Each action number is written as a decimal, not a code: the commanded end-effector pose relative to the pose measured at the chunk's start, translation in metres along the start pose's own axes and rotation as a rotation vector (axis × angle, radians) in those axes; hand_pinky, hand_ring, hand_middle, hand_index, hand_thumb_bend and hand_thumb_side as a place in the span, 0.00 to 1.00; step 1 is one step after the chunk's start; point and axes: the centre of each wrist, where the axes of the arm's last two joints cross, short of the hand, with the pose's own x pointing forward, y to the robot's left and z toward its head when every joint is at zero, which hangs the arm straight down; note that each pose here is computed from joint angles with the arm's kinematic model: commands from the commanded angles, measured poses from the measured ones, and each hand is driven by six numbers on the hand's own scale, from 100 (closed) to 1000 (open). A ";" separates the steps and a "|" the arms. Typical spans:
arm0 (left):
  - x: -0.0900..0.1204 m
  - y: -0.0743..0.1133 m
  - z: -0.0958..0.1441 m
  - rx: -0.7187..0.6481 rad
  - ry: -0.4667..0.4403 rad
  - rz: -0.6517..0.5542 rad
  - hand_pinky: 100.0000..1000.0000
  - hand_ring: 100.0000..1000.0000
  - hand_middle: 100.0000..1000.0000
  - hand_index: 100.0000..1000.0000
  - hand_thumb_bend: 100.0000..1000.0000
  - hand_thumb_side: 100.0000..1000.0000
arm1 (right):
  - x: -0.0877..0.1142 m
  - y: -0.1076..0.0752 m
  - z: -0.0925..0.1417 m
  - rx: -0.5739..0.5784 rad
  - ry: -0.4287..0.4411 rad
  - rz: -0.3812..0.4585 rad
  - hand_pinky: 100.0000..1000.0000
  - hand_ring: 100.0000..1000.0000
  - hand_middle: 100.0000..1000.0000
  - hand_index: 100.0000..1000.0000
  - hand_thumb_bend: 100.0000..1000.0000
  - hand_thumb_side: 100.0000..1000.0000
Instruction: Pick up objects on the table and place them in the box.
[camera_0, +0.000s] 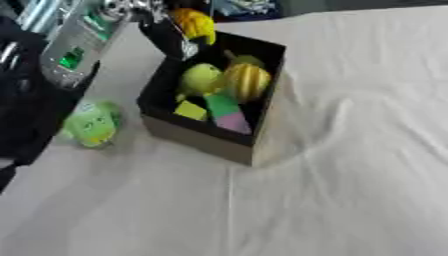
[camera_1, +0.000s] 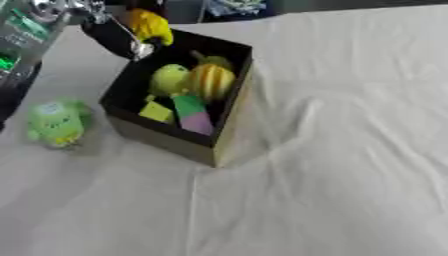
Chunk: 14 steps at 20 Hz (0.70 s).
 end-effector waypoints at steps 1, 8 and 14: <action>-0.004 -0.003 -0.008 -0.015 0.009 0.003 0.73 0.67 0.61 0.69 0.27 0.00 | 0.009 -0.007 -0.003 -0.001 -0.031 0.019 0.83 0.78 0.59 0.74 0.00 0.76; -0.017 -0.010 -0.016 -0.009 0.070 -0.068 0.94 0.90 0.87 0.92 0.63 0.32 | 0.009 -0.006 -0.002 0.000 -0.027 0.020 0.83 0.78 0.59 0.74 0.00 0.76; -0.022 -0.009 -0.014 0.039 0.099 -0.124 0.94 0.93 0.89 0.94 0.61 0.42 | 0.008 -0.006 -0.002 0.002 -0.021 0.023 0.83 0.78 0.59 0.74 0.00 0.76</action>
